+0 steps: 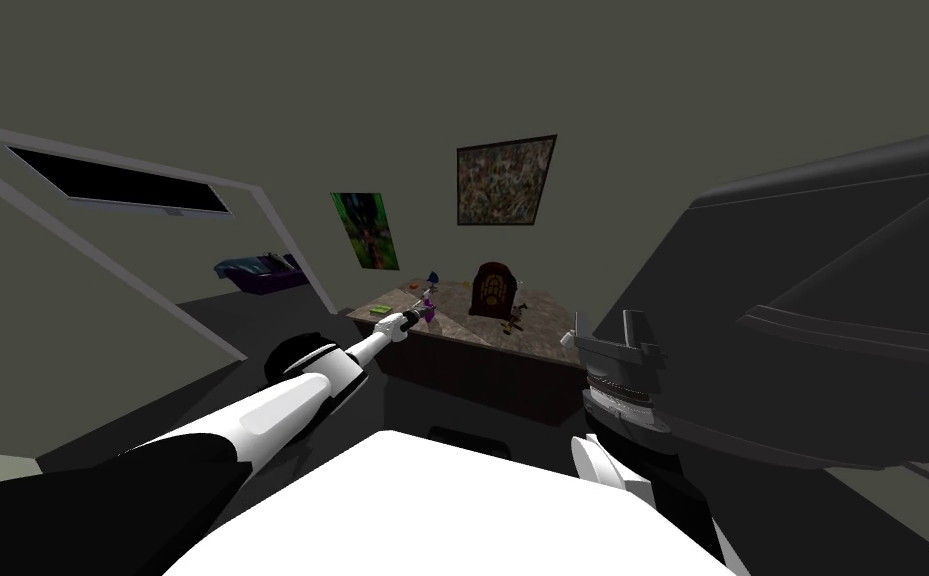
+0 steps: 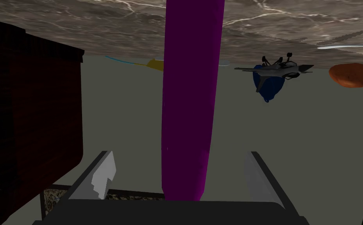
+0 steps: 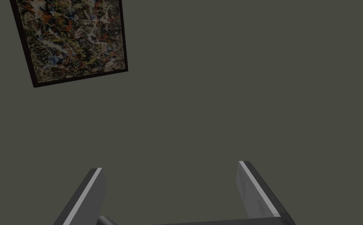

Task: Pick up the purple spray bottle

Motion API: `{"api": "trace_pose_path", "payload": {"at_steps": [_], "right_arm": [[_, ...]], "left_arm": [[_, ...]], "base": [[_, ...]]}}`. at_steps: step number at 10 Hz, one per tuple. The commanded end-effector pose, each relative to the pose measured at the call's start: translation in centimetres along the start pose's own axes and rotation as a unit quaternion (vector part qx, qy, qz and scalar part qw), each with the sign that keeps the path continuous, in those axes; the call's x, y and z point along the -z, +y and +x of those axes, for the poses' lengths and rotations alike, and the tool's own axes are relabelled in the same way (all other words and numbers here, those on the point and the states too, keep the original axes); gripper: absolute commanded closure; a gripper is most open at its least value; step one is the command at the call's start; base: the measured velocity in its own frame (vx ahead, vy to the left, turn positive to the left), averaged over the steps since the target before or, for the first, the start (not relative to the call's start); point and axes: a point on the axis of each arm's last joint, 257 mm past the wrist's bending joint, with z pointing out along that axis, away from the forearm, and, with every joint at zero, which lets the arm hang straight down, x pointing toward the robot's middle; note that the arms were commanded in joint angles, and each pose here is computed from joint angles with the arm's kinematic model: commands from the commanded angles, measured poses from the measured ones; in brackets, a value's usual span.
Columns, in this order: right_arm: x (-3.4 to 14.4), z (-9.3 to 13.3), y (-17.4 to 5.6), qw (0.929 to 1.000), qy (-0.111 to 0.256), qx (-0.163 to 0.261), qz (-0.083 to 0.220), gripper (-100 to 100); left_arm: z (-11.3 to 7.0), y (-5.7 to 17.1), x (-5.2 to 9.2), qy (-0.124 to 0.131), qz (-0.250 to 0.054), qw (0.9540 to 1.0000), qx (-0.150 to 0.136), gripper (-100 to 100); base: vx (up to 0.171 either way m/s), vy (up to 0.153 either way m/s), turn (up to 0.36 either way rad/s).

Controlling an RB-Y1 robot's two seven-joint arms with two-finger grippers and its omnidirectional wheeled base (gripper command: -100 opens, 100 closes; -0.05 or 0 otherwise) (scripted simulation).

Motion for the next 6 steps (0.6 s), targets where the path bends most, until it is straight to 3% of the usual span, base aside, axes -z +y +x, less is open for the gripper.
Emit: {"api": "trace_pose_path", "payload": {"at_steps": [1, 5, 6], "right_arm": [[0.0, 0.0, 0.0, 1.0, 0.0, 0.0, 0.0, 0], [0.0, 0.0, 0.0, 1.0, 0.0, 0.0, 0.0, 0], [0.0, 0.0, 0.0, 1.0, 0.0, 0.0, 0.0, 0]], "left_arm": [[0.0, 0.0, 0.0, 0.0, 0.0, 1.0, 0.0, 100], [-0.02, 0.08, 0.01, 0.0, -0.001, 1.0, -0.001, 100], [-0.01, 0.08, 0.02, 0.0, -0.001, 1.0, -0.001, 0]], "base": [[0.0, 0.0, 0.0], [0.0, 0.0, 0.0], [0.0, 0.0, 0.0]]}}
